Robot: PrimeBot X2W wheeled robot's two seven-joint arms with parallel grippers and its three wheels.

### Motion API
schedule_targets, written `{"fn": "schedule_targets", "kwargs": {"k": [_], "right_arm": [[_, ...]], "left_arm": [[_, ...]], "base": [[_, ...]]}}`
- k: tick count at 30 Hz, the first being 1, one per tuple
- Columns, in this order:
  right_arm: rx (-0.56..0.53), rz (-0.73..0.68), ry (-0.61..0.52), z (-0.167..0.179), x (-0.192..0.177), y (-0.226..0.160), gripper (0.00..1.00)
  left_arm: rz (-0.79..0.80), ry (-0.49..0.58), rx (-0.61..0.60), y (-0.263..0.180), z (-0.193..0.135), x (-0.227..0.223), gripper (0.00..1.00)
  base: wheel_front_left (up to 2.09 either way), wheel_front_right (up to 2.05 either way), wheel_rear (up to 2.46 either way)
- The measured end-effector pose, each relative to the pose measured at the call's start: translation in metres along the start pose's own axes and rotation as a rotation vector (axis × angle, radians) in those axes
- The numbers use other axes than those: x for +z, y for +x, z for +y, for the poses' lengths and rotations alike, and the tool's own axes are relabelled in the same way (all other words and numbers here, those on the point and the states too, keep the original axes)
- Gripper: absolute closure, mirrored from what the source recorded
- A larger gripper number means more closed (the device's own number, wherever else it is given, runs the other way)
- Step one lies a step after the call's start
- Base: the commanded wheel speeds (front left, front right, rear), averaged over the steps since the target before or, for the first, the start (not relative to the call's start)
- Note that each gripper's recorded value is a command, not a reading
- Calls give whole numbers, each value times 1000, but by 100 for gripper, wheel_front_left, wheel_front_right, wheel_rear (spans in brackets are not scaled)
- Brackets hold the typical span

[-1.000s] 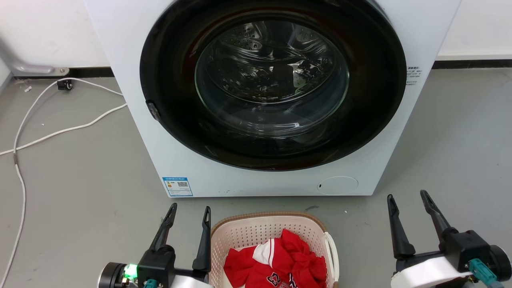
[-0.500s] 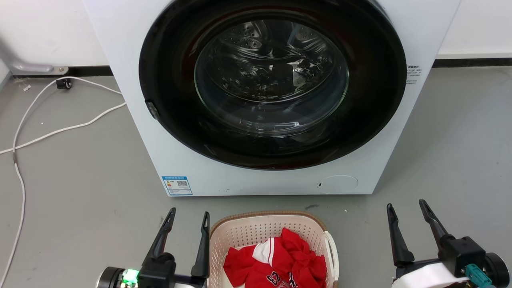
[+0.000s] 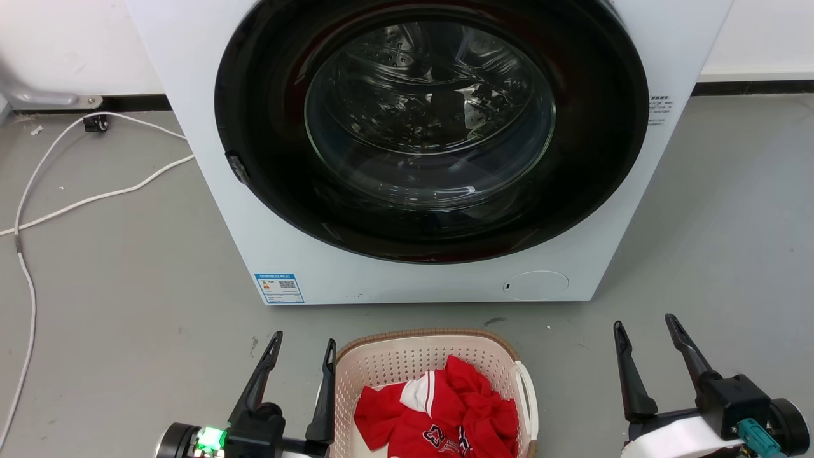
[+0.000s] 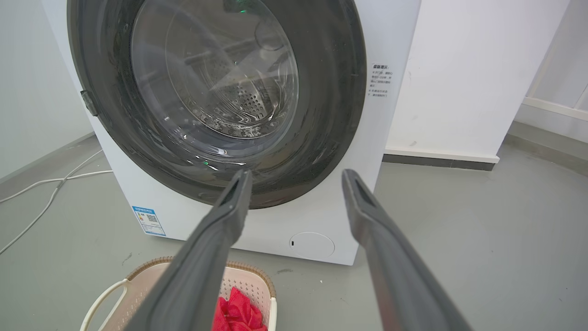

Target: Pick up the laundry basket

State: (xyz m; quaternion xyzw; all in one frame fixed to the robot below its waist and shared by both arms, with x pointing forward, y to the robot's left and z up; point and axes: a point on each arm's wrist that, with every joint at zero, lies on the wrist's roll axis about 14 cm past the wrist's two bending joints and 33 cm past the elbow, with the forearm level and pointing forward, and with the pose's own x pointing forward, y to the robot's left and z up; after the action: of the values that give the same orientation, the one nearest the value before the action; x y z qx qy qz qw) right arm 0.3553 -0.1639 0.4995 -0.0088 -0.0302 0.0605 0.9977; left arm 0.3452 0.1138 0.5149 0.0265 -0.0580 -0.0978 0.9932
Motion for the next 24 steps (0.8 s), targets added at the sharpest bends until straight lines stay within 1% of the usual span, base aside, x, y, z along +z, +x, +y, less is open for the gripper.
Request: {"fn": "schedule_targets", "kwargs": {"k": [16, 20, 24], "right_arm": [[5, 2, 7, 2, -1, 2, 0], [7, 15, 8, 2, -6, 6, 0], [-20, 44, 4, -9, -16, 14, 0]], "left_arm": [[22, -10, 8, -1, 3, -7, 0], [52, -18, 13, 1, 4, -17, 0], [131, -34, 13, 4, 6, -43, 0]], "base": [[0, 0, 0], [0, 0, 0], [0, 0, 0]]}}
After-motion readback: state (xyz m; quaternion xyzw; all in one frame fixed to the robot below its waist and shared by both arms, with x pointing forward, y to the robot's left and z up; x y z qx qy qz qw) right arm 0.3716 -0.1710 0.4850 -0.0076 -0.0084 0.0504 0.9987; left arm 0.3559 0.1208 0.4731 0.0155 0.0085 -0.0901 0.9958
